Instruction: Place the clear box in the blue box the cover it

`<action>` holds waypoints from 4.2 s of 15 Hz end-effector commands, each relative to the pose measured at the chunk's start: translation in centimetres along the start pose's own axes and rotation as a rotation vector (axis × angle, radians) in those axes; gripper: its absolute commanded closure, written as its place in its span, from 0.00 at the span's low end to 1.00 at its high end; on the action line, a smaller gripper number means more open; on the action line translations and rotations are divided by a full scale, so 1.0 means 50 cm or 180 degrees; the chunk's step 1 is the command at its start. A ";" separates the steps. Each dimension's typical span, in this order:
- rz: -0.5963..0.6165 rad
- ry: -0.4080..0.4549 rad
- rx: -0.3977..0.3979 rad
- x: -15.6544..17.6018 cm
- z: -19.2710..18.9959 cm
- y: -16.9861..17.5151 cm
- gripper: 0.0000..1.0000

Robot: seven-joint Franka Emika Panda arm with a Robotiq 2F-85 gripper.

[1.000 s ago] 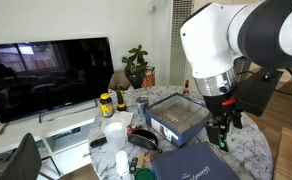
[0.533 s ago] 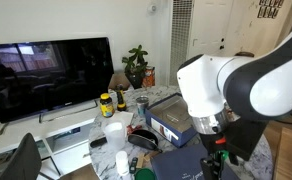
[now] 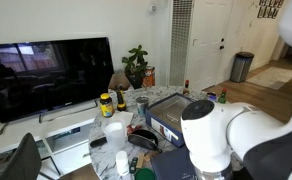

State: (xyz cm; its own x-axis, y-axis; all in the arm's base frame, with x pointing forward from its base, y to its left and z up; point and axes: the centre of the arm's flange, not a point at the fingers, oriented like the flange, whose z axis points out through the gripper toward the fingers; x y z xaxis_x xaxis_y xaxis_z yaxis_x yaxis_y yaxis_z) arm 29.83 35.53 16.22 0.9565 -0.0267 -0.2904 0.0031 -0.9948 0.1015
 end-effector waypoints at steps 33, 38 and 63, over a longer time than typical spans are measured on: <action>-0.1304 0.2000 -0.1584 -0.017 0.191 -0.268 0.00; -0.1308 0.2246 -0.1803 -0.002 0.214 -0.272 0.00; -0.1016 0.2103 -0.1983 -0.060 0.009 -0.166 0.98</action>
State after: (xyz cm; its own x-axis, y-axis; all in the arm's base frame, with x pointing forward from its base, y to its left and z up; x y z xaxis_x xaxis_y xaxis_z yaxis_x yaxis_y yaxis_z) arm 27.87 46.12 14.30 0.8529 0.4780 0.2098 0.2327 -0.7079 0.6669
